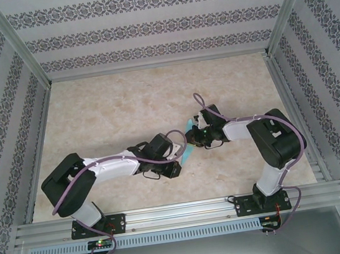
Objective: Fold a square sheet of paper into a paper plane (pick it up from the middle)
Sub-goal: Turn over a paper plane at the center of the table.
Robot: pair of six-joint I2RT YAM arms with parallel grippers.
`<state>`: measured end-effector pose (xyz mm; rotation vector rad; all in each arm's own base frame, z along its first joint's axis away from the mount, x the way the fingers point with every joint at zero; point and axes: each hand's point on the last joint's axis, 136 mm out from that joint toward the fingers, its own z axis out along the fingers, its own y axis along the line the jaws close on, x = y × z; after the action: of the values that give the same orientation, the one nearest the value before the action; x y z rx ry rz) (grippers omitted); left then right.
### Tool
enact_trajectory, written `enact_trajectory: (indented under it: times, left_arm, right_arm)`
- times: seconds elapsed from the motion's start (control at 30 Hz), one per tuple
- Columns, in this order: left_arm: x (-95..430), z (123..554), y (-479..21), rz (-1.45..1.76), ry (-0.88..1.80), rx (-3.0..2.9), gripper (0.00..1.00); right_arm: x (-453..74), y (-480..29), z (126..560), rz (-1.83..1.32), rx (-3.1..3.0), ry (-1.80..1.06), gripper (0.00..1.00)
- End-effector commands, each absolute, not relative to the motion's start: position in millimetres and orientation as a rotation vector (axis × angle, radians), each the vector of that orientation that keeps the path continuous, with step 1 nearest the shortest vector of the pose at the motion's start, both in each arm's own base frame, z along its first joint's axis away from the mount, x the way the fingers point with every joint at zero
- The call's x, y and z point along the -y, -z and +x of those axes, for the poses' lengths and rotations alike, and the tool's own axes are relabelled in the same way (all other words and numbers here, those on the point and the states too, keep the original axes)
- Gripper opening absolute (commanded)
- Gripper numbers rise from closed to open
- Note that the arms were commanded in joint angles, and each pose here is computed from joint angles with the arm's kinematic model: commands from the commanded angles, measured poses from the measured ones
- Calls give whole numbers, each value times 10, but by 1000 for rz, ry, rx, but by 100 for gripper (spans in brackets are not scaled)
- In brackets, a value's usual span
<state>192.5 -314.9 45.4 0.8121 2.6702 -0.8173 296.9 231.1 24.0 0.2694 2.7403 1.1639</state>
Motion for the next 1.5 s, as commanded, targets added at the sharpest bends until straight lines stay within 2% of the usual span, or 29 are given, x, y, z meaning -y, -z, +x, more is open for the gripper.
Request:
enact_trajectory:
  times: [0.0,0.27,0.4,0.6,1.0,1.23,1.47]
  left_arm:
    - [3155,2091,-712,827,724,-2615,24]
    - [3255,2425,-729,833,574,-2583,46]
    - [3362,2490,-659,839,588,-2588,53]
    - [3480,2578,-476,846,565,-2621,55]
    - [3398,2778,-304,757,431,-2639,40]
    - [3335,2813,-282,750,373,-2643,27]
    - [3269,2802,-298,734,374,-2654,20]
  right_arm:
    - [-2267,-541,3061,251,-2688,-1135,22]
    - [-1832,-865,3016,304,-2613,-1067,36]
    - [-1572,-947,2960,353,-2579,-1027,42]
    - [-1363,-959,2878,408,-2555,-1008,47]
    - [-1282,-902,2803,438,-2555,-1014,49]
    - [-1308,-894,2794,442,-2552,-1042,50]
    - [-1455,-873,2758,431,-2562,-1107,51]
